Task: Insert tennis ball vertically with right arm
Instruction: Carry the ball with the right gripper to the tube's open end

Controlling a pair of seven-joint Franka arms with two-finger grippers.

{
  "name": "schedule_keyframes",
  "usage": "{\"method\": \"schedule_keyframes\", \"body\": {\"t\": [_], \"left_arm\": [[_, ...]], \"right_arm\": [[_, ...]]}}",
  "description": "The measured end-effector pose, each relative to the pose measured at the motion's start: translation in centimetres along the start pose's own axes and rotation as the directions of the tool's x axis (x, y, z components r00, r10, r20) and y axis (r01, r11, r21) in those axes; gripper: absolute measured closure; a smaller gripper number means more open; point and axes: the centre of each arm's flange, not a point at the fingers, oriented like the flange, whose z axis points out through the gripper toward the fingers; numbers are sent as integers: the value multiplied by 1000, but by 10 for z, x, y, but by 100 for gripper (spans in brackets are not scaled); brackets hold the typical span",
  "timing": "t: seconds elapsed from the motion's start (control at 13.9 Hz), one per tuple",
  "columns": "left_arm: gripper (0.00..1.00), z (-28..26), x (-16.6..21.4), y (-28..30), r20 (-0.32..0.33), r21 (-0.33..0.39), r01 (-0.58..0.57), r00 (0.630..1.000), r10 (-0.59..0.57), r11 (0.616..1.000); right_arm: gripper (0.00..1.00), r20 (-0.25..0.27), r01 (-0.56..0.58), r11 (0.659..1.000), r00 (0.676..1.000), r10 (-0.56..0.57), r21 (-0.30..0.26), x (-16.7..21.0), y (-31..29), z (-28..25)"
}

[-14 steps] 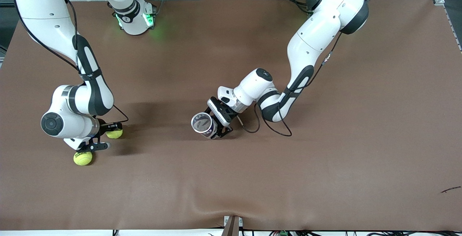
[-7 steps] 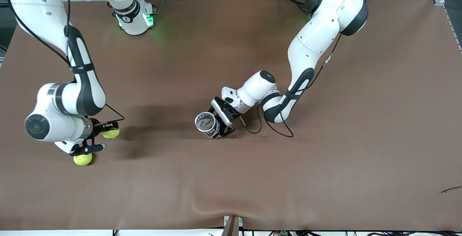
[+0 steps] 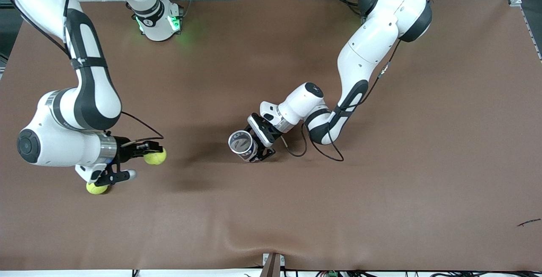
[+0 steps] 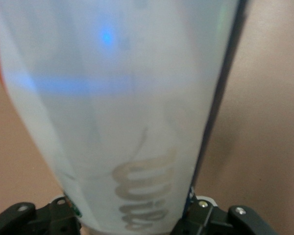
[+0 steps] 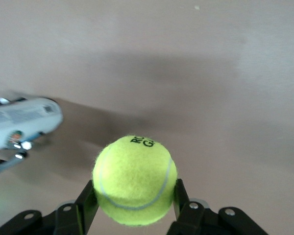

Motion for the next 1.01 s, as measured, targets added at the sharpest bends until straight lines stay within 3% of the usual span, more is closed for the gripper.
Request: {"method": "schedule_keyframes", "body": {"t": [0.5,0.79,1.01], "left_arm": [[27,0,1,0,-5,-1,0,1000,0,1000],[27,-1,1,-1,-7,-1,0,1000,0,1000],[27,-1,2,-2,-9,1,1,1000,-1,1000]], "right_arm": [[34,-34,-282,959,959,282,-1,-6,-153,5],[34,-14,-380,923,924,382,54,-12,-192,5],[34,-30,-434,896,898,438,90,-16,-220,5]]}}
